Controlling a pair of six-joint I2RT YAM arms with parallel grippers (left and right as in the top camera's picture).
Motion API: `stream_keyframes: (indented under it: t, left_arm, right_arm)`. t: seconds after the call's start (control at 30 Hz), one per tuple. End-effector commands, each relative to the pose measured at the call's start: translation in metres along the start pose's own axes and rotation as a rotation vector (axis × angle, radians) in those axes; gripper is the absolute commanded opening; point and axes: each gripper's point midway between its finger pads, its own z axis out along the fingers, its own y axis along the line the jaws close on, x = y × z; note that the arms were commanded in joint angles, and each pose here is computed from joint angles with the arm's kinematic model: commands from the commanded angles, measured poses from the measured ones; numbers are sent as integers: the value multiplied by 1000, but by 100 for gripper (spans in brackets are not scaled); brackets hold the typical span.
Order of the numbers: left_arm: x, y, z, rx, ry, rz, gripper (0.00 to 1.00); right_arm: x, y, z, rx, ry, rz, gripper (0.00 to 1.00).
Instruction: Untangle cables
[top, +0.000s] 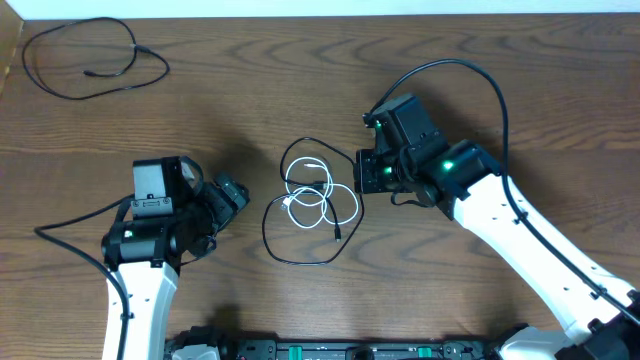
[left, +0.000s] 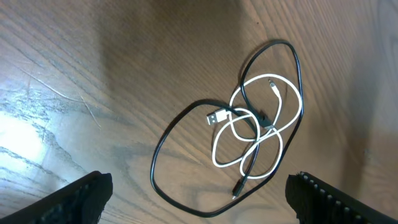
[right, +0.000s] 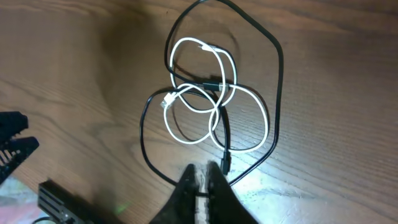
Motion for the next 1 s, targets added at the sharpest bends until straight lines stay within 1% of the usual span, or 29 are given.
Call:
stream_keyframes:
  t: [0.0, 0.07, 0.13, 0.17, 0.27, 0.33, 0.37, 0.43, 0.5, 0.6, 0.63, 0.7, 0.73, 0.77, 0.8, 0.87, 0.97]
  left_arm:
    - [-6, 18, 7, -101, -23, 34, 92]
    - [-16, 34, 10, -191, -71, -22, 92]
    - [-18, 42, 13, -224, -75, -116, 92]
    - [-19, 45, 15, -233, -72, -155, 91]
    - [-23, 56, 20, -263, -68, -262, 92]
    - [-26, 64, 22, -283, -65, -309, 92]
    - [-27, 69, 22, -293, -63, -328, 92]
    - [-31, 78, 22, -309, -64, -364, 92]
    - [-34, 86, 20, -323, -67, -400, 92]
    - [-36, 97, 16, -340, -70, -445, 92]
    - [-36, 99, 15, -344, -71, -456, 92]
    - [-36, 103, 13, -352, -69, -473, 92]
    - [-35, 104, 13, -354, -69, -478, 92]
    - [-35, 105, 13, -355, -69, -480, 92]
    - [-35, 105, 13, -356, -69, -479, 92]
    - [-35, 105, 13, -355, -69, -480, 92]
    - [-35, 105, 13, -355, -69, -480, 92]
  right_arm:
    - [17, 18, 16, -24, 54, -193, 23]
    - [41, 35, 31, -42, 114, -407, 41]
    - [69, 44, 47, -39, 189, -603, 57]
    - [81, 43, 55, -17, 221, -675, 60]
    - [100, 36, 76, 68, 273, -751, 59]
    - [114, 37, 87, 62, 317, -817, 52]
    - [123, 39, 92, 45, 344, -853, 52]
    - [137, 41, 101, 9, 391, -942, 57]
    - [148, 41, 107, -3, 422, -1029, 67]
    - [158, 44, 112, -29, 445, -1111, 76]
    - [163, 46, 112, -48, 455, -1138, 83]
    - [175, 51, 114, -101, 484, -1198, 90]
    - [183, 52, 116, -118, 501, -1235, 91]
    - [187, 51, 119, -117, 513, -1263, 90]
    - [189, 47, 124, -93, 521, -1297, 88]
    - [191, 37, 132, -25, 537, -1337, 79]
    - [192, 22, 143, 54, 558, -1365, 78]
